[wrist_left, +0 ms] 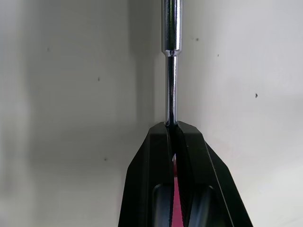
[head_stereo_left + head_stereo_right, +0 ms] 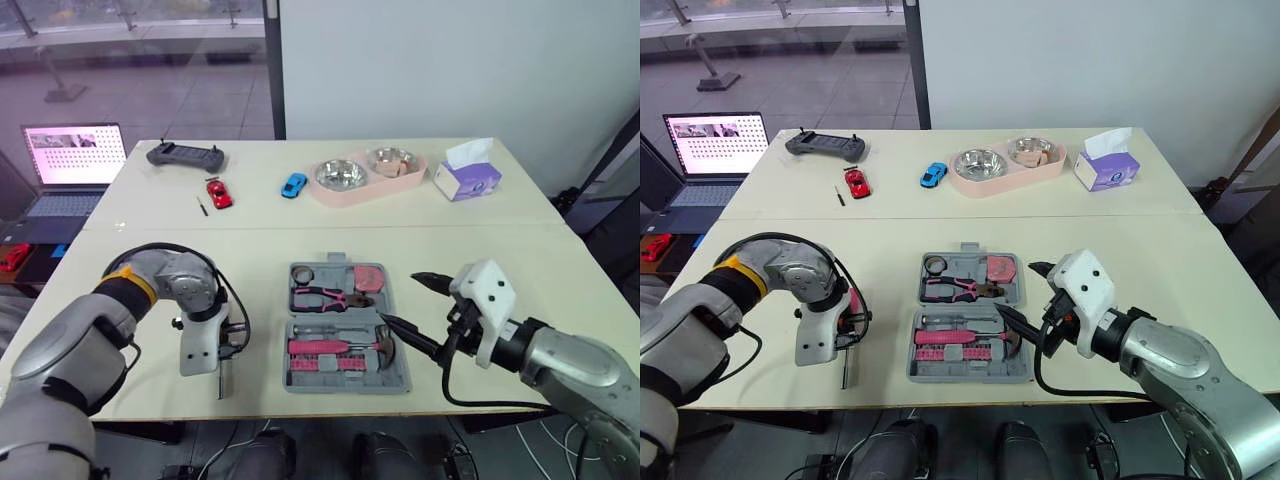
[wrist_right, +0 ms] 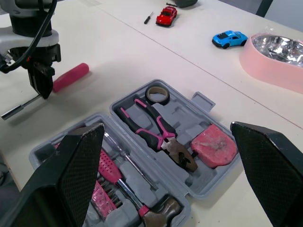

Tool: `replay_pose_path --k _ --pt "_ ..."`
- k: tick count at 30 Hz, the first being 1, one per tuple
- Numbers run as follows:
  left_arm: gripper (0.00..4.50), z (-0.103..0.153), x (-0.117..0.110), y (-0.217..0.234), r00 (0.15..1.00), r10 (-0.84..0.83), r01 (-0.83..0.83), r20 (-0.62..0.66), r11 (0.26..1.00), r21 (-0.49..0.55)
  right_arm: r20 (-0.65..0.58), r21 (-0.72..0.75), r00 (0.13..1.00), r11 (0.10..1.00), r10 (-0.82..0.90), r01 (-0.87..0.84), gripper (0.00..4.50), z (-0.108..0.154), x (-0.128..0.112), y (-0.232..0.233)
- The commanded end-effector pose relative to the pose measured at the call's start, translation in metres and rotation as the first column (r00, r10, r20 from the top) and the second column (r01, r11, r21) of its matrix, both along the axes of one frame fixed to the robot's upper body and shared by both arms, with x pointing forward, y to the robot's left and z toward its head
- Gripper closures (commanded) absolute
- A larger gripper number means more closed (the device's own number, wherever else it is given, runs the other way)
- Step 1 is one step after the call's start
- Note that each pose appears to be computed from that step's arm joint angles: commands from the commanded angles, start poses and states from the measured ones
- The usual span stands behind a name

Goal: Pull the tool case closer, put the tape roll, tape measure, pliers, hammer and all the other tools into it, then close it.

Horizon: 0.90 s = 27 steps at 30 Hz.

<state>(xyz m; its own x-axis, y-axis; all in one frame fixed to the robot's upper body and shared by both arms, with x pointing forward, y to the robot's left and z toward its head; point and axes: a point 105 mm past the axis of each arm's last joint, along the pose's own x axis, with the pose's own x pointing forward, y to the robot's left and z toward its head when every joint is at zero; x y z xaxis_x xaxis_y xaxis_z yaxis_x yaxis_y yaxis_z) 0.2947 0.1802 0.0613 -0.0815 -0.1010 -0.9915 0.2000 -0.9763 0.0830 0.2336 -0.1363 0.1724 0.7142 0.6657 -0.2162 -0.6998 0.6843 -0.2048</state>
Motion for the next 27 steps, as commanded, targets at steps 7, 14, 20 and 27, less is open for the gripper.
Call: replay_pose_path --k 7,14,20,27 --pt "4.49 0.071 -0.013 0.014 0.846 0.49 -0.529 -0.211 0.82 -0.216 0.04 0.002 0.998 0.999 0.043 -0.043 0.0 0.007 0.001 0.007" --pt "4.49 0.068 -0.043 0.027 -0.162 0.806 -0.985 -0.57 -0.095 0.146 0.034 -0.001 0.997 0.998 0.066 -0.066 0.0 0.006 0.003 0.008" --pt "4.49 0.039 -0.016 0.031 -0.635 0.538 -0.723 -0.554 -0.666 0.182 0.031 -0.008 0.997 0.997 0.075 -0.075 0.0 0.005 0.002 0.007" --pt "4.49 0.012 -0.008 0.018 -0.655 0.43 -0.552 -0.621 -0.834 0.004 0.021 -0.005 0.997 0.997 0.08 -0.08 0.0 0.003 0.001 0.008"
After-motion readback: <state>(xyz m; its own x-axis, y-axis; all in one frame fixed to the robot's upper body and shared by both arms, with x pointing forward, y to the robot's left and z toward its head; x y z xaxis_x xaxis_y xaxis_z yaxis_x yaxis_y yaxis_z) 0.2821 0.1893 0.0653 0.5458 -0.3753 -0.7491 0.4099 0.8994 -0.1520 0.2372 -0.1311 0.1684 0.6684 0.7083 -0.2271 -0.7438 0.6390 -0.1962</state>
